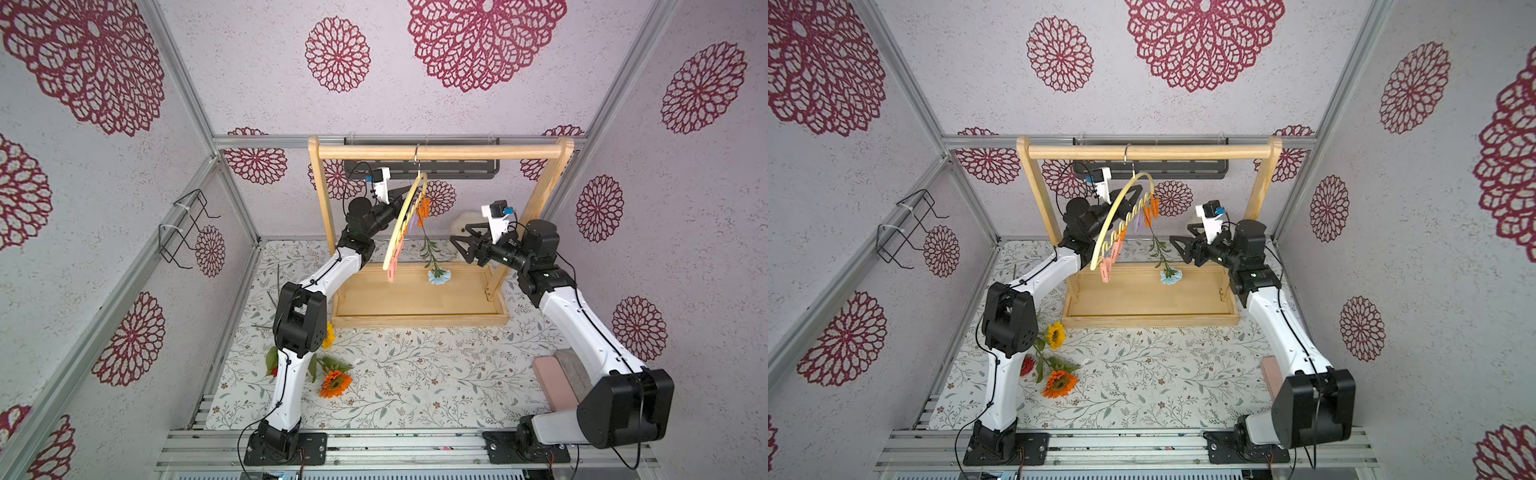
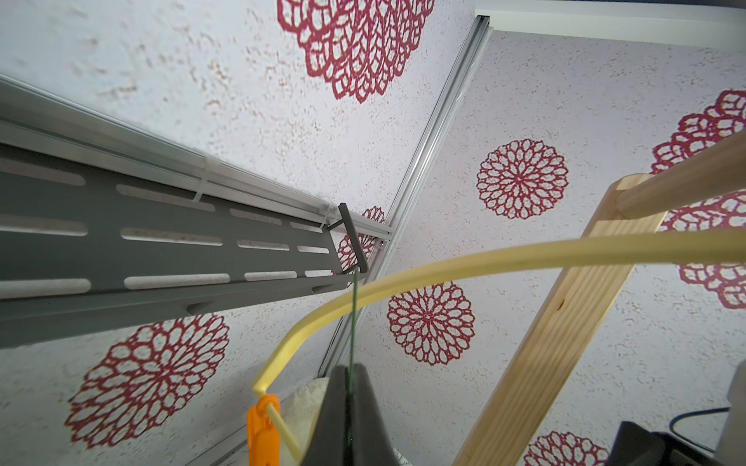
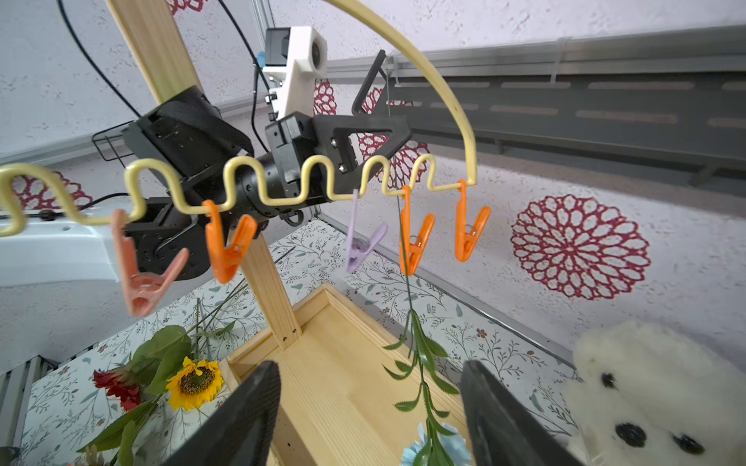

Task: Dry the flowers on a clothes hanger
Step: Open the clamp at the hanger.

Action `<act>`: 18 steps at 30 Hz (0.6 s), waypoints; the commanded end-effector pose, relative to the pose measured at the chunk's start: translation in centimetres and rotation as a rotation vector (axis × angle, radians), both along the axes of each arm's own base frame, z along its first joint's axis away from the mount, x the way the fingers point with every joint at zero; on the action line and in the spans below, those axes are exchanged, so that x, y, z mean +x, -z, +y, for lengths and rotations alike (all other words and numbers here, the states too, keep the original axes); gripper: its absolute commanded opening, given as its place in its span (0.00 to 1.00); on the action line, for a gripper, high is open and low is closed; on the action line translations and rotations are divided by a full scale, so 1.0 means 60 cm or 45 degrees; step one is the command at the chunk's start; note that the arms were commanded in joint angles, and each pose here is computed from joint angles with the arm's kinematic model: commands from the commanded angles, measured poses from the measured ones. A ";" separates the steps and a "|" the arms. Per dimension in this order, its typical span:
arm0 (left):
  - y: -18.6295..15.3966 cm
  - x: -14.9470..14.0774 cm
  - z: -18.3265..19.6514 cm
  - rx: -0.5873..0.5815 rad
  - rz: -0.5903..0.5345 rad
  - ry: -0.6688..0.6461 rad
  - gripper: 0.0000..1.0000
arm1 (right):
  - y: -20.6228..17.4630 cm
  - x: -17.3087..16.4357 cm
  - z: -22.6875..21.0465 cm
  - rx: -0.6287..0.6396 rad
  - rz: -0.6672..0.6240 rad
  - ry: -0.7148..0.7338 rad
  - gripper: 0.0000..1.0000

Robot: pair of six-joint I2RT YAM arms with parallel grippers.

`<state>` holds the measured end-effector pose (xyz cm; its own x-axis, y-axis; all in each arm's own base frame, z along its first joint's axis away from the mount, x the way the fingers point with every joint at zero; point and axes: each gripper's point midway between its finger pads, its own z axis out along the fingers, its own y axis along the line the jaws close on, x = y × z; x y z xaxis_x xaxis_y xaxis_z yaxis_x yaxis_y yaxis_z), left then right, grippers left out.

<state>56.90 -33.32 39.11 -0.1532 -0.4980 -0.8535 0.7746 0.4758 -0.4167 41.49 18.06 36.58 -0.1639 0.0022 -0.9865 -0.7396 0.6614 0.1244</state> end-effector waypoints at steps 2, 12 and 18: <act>-0.013 -0.007 -0.016 -0.027 -0.043 0.036 0.00 | -0.052 0.026 0.003 0.035 -0.130 0.006 0.72; -0.028 -0.016 -0.017 -0.063 -0.050 0.075 0.00 | -0.034 0.036 0.018 0.042 -0.110 -0.060 0.71; -0.034 -0.029 -0.025 -0.067 -0.059 0.116 0.00 | -0.026 0.045 0.023 0.030 -0.118 -0.081 0.73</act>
<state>56.79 -33.85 39.01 -0.1856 -0.5164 -0.8360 0.7886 0.4293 -0.4402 44.16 18.96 35.78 -0.1516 0.0093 -0.9884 -0.7620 0.6358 0.1229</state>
